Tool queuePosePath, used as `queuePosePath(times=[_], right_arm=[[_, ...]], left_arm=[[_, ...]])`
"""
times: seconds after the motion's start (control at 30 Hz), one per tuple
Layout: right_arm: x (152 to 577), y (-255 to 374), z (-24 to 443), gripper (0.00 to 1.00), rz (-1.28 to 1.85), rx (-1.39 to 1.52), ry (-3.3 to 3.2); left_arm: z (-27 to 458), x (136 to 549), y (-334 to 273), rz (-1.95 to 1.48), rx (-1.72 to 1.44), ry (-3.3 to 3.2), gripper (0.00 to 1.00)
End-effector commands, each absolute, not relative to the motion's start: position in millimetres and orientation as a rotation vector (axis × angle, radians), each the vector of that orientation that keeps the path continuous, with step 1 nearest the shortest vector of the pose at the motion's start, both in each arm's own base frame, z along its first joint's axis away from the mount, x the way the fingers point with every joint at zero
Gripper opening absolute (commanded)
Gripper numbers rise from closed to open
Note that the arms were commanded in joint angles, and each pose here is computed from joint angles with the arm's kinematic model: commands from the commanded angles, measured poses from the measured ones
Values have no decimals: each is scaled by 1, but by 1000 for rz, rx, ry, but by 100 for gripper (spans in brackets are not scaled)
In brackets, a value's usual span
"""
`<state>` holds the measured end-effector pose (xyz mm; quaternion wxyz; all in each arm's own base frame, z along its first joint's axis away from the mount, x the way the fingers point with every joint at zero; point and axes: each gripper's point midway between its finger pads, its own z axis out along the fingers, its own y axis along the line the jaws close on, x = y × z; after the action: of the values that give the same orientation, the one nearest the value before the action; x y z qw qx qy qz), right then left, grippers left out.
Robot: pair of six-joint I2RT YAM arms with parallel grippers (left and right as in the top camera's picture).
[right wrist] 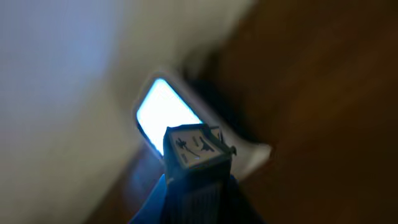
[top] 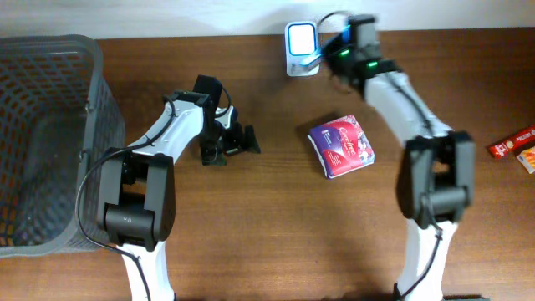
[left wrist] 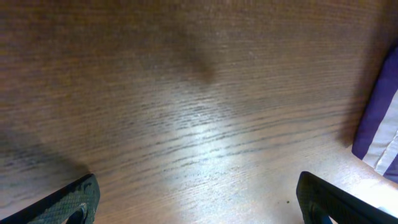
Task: Scan the item barcode
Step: 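Hold the green-white box up in front of the white scanner, then carry the green-white box right and drop it at the table edge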
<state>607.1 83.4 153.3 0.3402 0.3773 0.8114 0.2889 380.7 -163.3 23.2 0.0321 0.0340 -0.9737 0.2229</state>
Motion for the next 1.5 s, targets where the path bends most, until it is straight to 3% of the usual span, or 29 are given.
queuePosePath(times=[0.0,0.1,0.13,0.2,0.23,0.3,0.37,0.4,0.43,0.47,0.5,0.6,0.67,0.77,0.87,0.9,0.97,1.03,1.13,1.2,1.27,1.33,1.47], right_arm=[[564,-56,270,9,600,1052,1913],[462,-198,217,9,347,1534,1967],[410,-242,185,6,209,1766,1976],[348,-290,153,5,-30,1960,1969],[322,-312,138,7,-134,2001,1972],[315,-330,127,12,-154,1953,2030],[319,-343,121,26,-184,1855,2085],[324,-347,124,51,-190,1816,2084],[326,-349,125,68,-190,1810,2076],[327,-350,126,90,-190,1804,2068],[332,-349,129,99,-151,1789,2067],[364,-313,170,99,199,1542,2160],[362,-268,209,99,423,1471,2171],[354,-194,230,99,612,1275,2348],[348,-176,218,99,553,1289,2459],[350,-171,218,99,557,1275,2469],[351,-169,218,98,557,1268,2472],[351,-169,218,99,558,1268,2472],[351,-169,218,99,558,1268,2472],[351,-169,218,99,557,1268,2472],[351,-169,218,99,557,1268,2472],[351,-169,218,98,558,1268,2472],[351,-169,218,99,557,1268,2472]], left_arm=[[32,384,-163,692,82,-3027,99],[32,384,-163,692,82,-3027,99],[32,384,-163,692,82,-3027,99],[32,384,-163,692,82,-3027,99],[32,384,-163,692,82,-3027,99],[32,384,-163,692,82,-3027,99],[32,384,-163,692,82,-3027,99],[32,384,-163,692,82,-3027,99],[32,384,-163,692,82,-3027,99],[32,384,-163,692,82,-3027,99],[32,384,-163,692,82,-3027,99],[32,384,-163,692,82,-3027,99],[32,384,-163,692,82,-3027,99],[32,384,-163,693,83,-3027,99],[33,387,-166,709,191,-3015,99],[33,372,-166,685,222,-2947,99],[44,359,-192,849,69,-2875,99],[50,357,-205,801,-16,-2922,99],[82,369,-215,651,-196,-3116,99],[101,379,-227,536,-423,-3238,94],[101,390,-237,356,-772,-3318,100],[107,410,-238,173,-831,-3437,99],[118,408,-279,554,-931,-3399,100]])
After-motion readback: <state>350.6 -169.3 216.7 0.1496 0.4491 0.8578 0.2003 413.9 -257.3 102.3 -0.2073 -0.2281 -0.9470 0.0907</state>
